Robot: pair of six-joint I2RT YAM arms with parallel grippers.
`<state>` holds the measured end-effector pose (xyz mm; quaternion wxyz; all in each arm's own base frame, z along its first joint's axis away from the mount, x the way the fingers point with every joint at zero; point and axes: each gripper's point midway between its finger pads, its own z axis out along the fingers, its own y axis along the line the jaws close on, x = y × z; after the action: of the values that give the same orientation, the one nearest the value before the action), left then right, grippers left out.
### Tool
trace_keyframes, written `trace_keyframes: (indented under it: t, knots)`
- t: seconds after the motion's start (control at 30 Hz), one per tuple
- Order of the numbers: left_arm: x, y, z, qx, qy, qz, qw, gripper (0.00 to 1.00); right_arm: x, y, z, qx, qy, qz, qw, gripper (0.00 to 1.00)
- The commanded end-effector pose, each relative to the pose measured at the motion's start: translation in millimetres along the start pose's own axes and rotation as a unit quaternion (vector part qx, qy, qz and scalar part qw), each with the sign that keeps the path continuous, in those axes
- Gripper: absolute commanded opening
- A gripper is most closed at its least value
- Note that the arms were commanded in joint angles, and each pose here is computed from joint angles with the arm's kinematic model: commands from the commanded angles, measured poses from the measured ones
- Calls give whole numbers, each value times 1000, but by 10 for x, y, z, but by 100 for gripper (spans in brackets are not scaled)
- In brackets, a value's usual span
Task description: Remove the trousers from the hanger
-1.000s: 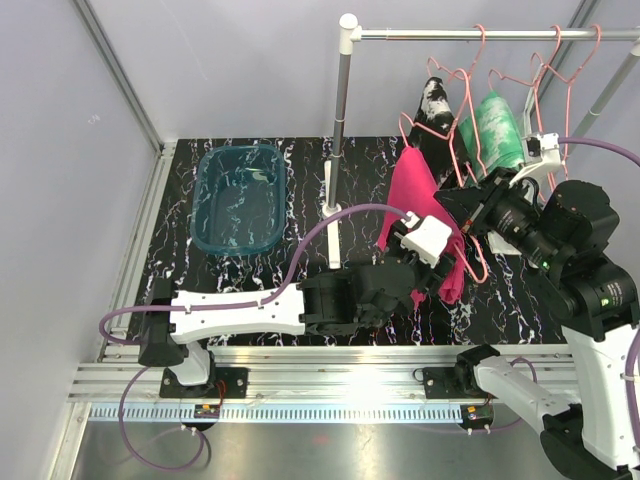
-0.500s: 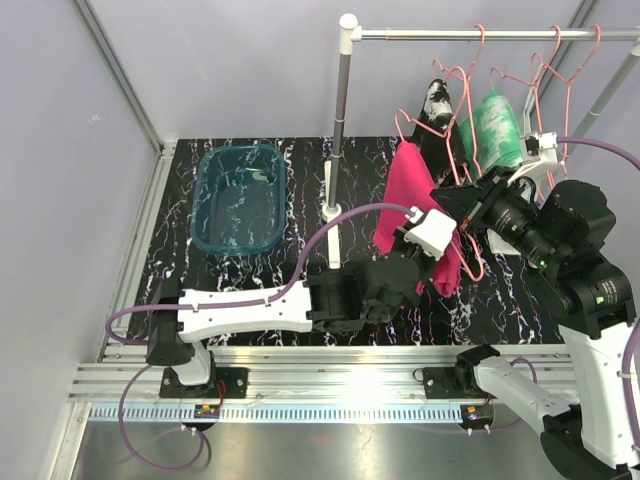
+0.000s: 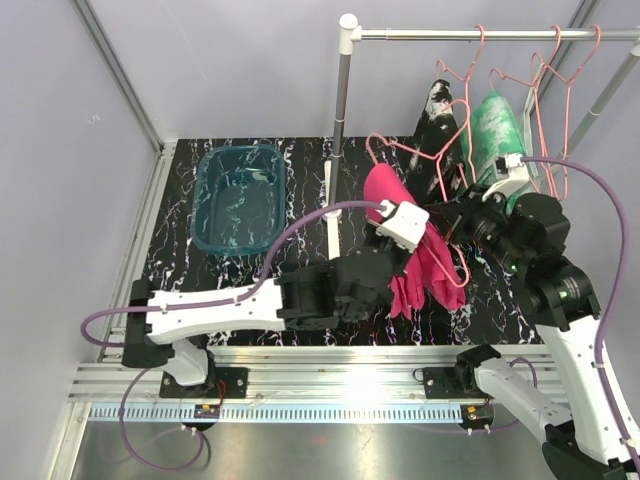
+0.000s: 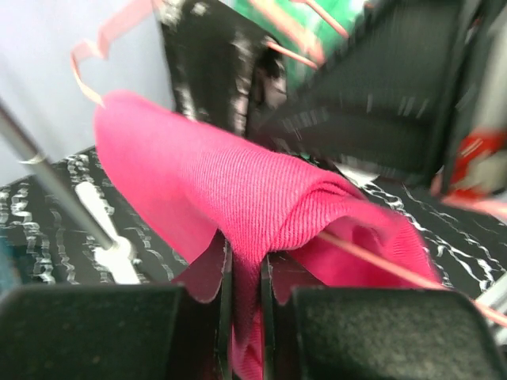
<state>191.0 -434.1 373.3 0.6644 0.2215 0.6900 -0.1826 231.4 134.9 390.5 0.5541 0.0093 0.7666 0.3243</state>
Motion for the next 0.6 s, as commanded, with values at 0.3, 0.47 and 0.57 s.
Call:
trace_keyframes:
  t: [0.3,0.47,0.57]
  knots:
    - [-1732,1315,-896,-82,-188,-133,970,0,286,-152,164,-9,12,-18,1000,0]
    - [-2146,1620,-1136,-97,-232,-134,959,0,450,-149,238,-33,29,-21,999,0]
    - [-2366,1775,-1263,-106,-252,-129,953,0,537,-127,281,-53,39,-29,997,0]
